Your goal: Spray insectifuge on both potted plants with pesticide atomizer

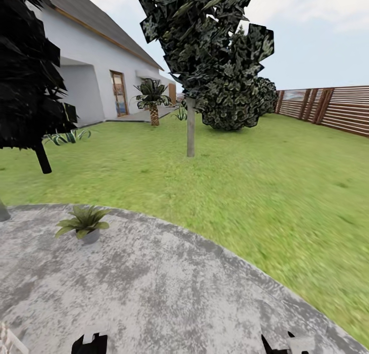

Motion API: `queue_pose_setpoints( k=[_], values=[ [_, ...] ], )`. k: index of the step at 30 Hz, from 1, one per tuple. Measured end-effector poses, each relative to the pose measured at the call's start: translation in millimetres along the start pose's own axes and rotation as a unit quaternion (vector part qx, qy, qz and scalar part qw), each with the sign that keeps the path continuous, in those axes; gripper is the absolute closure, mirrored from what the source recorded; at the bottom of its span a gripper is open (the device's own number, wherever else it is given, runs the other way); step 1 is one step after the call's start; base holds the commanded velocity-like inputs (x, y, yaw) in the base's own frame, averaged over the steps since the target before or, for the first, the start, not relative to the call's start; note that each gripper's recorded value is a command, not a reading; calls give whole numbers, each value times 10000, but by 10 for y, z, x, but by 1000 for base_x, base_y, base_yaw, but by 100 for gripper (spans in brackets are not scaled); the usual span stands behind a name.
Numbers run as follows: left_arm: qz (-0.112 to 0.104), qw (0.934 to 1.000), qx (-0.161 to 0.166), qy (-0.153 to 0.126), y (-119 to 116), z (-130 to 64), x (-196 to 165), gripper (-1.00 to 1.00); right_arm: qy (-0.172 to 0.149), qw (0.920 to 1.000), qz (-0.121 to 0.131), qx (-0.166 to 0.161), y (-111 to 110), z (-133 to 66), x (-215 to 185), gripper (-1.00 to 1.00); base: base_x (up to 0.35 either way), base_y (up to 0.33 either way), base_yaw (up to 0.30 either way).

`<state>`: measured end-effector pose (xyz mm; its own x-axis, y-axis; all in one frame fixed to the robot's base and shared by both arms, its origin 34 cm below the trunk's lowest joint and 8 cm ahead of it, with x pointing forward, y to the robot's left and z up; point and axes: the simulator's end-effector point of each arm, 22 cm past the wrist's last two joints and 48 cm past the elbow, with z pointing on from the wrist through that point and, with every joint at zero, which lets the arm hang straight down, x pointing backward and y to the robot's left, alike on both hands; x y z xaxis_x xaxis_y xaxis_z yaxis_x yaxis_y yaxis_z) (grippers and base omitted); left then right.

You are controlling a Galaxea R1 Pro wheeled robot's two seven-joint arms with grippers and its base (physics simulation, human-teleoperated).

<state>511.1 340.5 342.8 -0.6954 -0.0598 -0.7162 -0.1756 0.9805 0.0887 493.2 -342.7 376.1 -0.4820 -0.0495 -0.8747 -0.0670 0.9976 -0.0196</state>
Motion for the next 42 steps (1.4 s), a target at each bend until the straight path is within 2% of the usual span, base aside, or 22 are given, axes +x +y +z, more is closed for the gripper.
queue_pose_setpoints(
  k=[12, 23, 42],
  values=[
    [-2, 10000, -1, -5, 0, 0, -2, 100, 4, 10000, 6, -5, 10, 0, 3, -100, 338, -2, 276],
    [-4, 10000, 7, -2, -12, 1, 1, 100, 3, 10000, 6, -4, 10, 2, 4, -100, 47, -7, 271],
    [-8, 10000, 6, -3, -12, -1, -1, 100, 7, 10000, -1, -21, 22, -2, 8, -100, 300, -94, 18]
  ],
)
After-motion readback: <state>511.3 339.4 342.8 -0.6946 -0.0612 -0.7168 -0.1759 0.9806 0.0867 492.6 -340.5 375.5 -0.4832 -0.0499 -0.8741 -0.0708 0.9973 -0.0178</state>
